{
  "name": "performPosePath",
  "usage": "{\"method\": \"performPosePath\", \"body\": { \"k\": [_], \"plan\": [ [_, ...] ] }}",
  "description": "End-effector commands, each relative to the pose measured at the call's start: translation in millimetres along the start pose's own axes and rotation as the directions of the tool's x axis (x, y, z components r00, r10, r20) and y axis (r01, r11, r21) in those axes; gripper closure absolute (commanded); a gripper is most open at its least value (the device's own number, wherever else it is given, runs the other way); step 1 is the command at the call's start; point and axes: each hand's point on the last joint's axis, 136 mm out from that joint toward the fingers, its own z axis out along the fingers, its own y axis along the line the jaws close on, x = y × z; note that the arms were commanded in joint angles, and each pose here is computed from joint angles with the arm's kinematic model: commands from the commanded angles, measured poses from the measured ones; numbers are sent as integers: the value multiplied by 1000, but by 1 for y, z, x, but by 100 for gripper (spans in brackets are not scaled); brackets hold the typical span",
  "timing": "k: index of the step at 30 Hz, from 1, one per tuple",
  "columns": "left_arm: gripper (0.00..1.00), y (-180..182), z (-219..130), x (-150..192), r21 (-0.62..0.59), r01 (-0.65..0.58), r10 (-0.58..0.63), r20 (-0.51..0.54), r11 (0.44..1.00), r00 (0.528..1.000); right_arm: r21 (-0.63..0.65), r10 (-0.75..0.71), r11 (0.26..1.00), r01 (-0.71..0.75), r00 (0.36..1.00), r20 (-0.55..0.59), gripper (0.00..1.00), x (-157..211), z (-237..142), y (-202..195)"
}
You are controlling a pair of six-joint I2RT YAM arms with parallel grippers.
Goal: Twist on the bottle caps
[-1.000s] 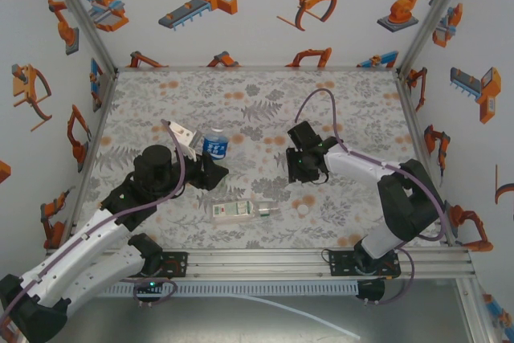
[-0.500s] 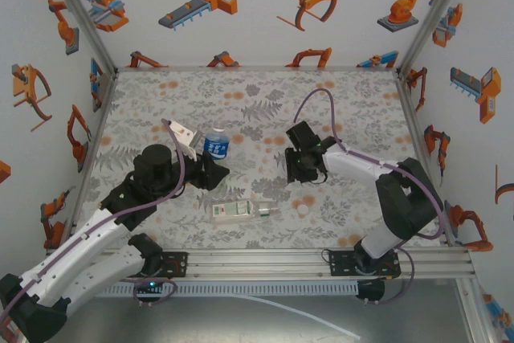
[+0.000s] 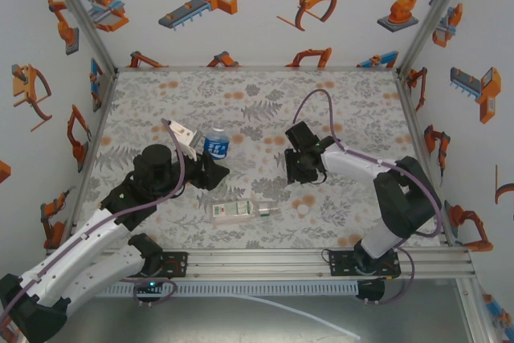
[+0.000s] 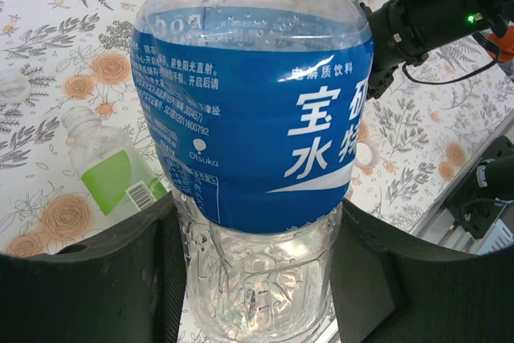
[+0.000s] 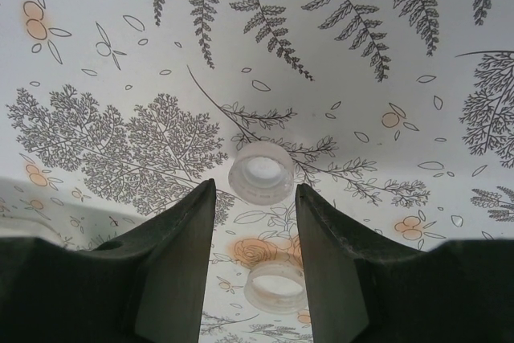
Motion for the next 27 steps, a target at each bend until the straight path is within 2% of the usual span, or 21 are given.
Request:
{"method": "performPosePath", "body": {
  "k": [1,6,17,27],
  "plan": [
    [100,-9,-5,-19,30,2,-3,50,1000,999,16,-2,1000,2,1000,6,56,-4,2,2],
    [100,-9,-5,-19,28,2,-3,49,1000,999,11,-3,1000,3,1000,6,56,-3,3,3],
    [100,-8,-5,-18,25,3,-4,50,1000,999,-4,-14,1000,14,997,74,56,-21,-22,11],
    [100,-9,-6,-18,26,8,-9,52,1000,999,-2,-13,1000,13,999,52,57,-17,-12,11]
  ]
}}
